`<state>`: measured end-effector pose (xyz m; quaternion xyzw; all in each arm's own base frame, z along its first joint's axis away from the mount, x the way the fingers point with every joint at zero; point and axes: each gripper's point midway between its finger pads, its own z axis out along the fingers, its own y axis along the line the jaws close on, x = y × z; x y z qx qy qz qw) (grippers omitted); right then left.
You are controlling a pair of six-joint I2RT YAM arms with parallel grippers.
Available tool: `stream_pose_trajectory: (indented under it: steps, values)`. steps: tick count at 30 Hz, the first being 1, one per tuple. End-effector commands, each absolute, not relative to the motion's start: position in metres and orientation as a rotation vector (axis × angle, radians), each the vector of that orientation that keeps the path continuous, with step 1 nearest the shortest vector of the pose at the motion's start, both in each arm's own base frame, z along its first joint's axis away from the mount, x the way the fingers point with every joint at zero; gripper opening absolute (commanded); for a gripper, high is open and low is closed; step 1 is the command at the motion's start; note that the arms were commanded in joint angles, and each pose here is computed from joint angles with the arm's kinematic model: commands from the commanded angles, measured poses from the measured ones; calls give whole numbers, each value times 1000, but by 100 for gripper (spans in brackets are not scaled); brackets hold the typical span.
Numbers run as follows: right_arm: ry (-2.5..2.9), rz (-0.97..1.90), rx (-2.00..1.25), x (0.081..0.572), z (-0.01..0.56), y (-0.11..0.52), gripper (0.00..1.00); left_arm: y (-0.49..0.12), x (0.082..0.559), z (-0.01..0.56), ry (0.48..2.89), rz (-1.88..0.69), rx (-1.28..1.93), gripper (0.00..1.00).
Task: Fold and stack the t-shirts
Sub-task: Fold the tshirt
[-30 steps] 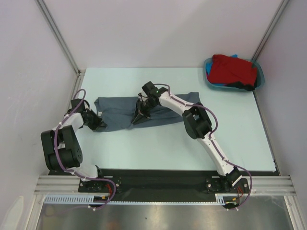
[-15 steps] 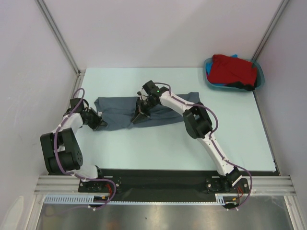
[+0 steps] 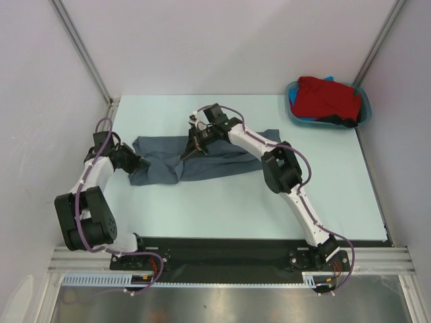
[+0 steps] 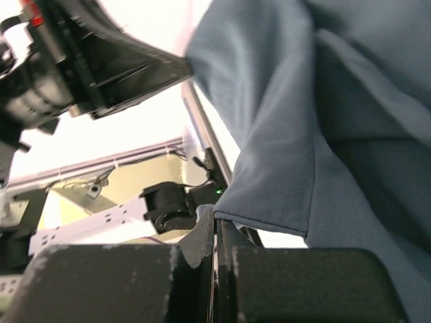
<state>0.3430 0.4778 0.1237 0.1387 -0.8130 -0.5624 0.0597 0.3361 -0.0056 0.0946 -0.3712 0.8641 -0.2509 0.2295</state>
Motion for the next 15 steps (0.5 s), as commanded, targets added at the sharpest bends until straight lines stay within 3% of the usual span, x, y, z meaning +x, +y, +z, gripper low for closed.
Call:
stream_pose_trajectory:
  steps: [1,15]
  values:
    - [-2370,-1881,574,338,184,478,0,-6,343,126,2306,-730,-1002,0]
    - [-2318,-1990,404,379,179,467,0,5,397,129,2274,-804,-1039,1]
